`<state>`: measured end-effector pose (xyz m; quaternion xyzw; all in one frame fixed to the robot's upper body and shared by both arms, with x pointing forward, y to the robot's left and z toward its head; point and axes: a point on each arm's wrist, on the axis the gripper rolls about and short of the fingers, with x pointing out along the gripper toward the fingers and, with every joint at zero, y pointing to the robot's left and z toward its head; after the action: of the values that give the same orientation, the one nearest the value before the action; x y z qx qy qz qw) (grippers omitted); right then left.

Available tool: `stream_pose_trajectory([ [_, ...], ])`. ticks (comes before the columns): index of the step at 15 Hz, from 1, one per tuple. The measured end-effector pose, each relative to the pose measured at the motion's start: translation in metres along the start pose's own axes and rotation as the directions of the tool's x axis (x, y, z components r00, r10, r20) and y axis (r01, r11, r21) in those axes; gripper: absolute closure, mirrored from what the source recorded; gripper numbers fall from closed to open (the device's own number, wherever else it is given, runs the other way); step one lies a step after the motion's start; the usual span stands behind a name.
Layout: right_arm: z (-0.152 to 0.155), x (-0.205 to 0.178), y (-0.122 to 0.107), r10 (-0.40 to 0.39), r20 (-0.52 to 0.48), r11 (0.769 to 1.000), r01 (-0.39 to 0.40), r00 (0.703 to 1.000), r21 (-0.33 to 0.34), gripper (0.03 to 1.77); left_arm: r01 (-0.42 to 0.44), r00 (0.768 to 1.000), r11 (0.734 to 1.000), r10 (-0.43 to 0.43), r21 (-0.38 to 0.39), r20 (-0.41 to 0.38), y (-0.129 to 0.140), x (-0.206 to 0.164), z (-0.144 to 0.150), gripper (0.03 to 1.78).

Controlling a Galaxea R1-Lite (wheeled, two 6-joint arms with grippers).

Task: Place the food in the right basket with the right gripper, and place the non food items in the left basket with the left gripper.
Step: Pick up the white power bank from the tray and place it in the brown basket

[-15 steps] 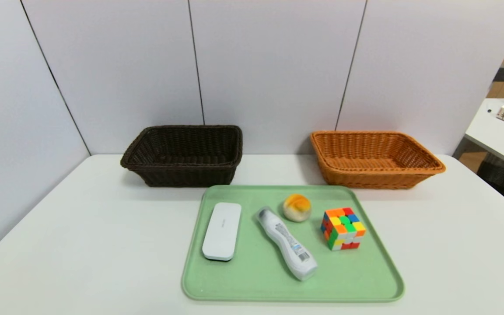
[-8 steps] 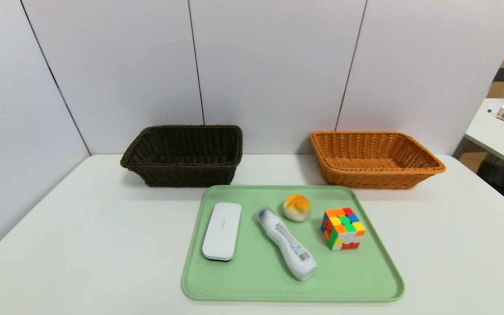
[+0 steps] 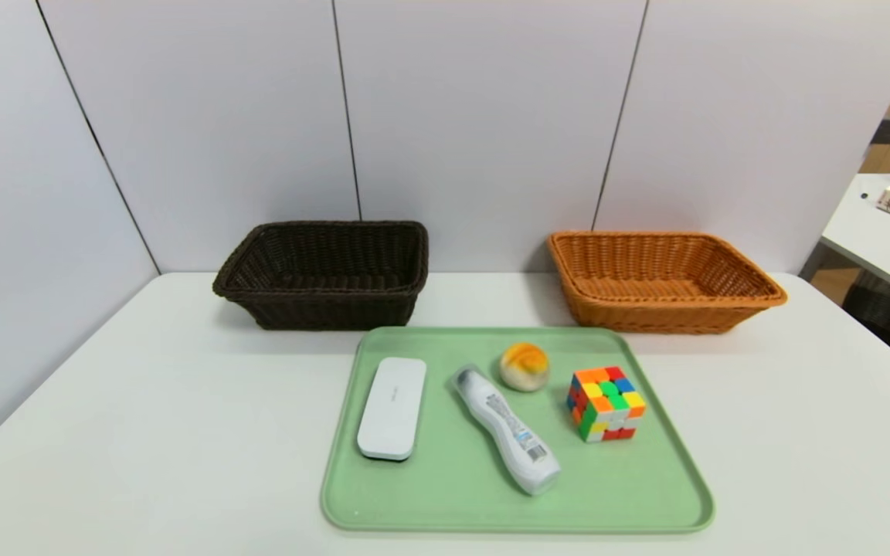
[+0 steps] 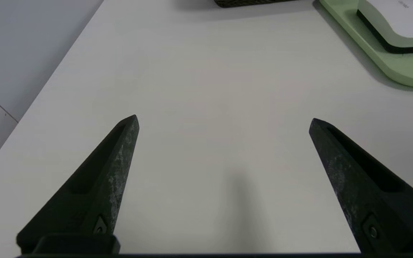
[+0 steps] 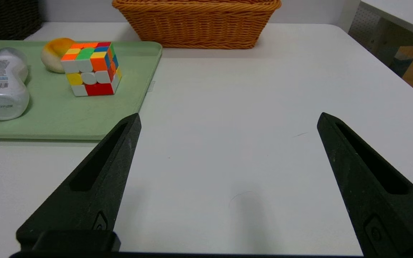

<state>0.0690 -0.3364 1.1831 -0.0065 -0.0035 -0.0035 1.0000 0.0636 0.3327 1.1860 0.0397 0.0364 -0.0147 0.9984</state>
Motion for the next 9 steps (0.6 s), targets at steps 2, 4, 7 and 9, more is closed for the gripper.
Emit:
stream_pose_trajectory([
  [2, 0.000, 0.000, 0.000, -0.002, 0.000, 1.000, 0.002, 1.000, -0.003, 0.10, 0.002, 0.999, 1.000, -0.002, -0.002, -0.051, 0.000, -0.006, 0.005, 0.12],
  [4, 0.001, 0.000, 0.000, -0.002, 0.002, 1.000, 0.002, 1.000, -0.026, 0.10, 0.001, 0.998, 1.000, -0.001, -0.003, -0.055, 0.001, -0.008, 0.011, 0.12],
  [7, 0.023, -0.008, 0.000, 0.002, 0.053, 0.999, 0.000, 0.999, -0.045, 0.10, 0.001, 0.999, 1.000, -0.002, -0.005, -0.054, 0.001, -0.009, 0.019, 0.12],
  [9, 0.040, -0.018, 0.000, 0.009, 0.037, 0.999, -0.007, 0.999, -0.046, 0.10, 0.008, 0.998, 1.000, -0.009, -0.007, -0.065, 0.002, -0.008, 0.025, 0.12],
])
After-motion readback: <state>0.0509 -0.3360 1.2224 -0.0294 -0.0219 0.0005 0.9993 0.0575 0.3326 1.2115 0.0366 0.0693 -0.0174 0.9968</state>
